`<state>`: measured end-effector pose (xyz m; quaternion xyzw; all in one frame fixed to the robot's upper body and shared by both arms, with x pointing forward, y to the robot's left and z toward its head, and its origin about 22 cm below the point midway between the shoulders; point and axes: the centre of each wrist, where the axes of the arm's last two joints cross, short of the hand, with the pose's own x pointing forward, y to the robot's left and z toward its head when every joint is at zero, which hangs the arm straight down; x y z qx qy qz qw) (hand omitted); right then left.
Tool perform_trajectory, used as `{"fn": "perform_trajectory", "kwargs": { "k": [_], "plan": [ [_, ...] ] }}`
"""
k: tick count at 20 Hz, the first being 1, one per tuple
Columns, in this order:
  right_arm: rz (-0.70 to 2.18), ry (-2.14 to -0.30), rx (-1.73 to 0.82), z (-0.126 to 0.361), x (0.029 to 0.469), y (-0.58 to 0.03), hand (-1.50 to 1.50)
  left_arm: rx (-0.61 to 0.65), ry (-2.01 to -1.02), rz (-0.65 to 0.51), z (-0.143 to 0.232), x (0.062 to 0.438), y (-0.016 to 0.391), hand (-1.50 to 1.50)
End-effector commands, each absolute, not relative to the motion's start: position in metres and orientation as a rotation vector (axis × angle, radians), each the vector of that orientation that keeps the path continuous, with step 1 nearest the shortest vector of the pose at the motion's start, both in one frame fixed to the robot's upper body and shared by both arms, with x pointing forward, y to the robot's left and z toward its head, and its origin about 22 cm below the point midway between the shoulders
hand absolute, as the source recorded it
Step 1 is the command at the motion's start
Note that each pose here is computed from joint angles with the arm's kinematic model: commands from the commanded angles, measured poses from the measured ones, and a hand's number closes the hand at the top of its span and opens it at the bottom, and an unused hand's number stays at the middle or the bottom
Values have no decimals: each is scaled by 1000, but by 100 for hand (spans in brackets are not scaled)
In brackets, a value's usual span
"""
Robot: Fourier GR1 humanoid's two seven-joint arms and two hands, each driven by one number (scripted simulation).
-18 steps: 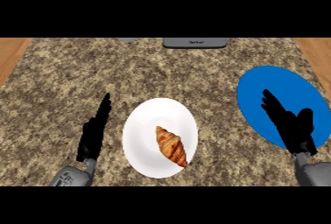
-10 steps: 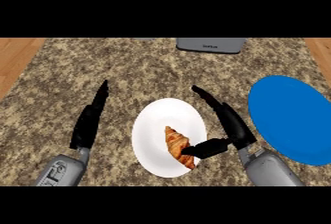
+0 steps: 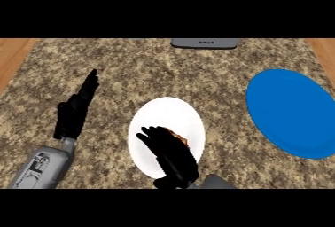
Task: Pick the croissant from the plate and place it in the plate
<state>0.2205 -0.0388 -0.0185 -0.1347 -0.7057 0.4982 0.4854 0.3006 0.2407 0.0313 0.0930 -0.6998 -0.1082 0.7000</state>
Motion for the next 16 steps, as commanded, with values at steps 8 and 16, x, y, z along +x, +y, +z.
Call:
{"fn": "perform_trajectory", "kwargs": {
  "k": [8,16],
  "plan": [
    [1378,-1858,-714,50,172,17,-150,224,-1549,-214,37,295,266,0],
    [1643,-1354,-928,96,167,18,-150,227,-1550,-217,37,301,256,0]
  ]
}}
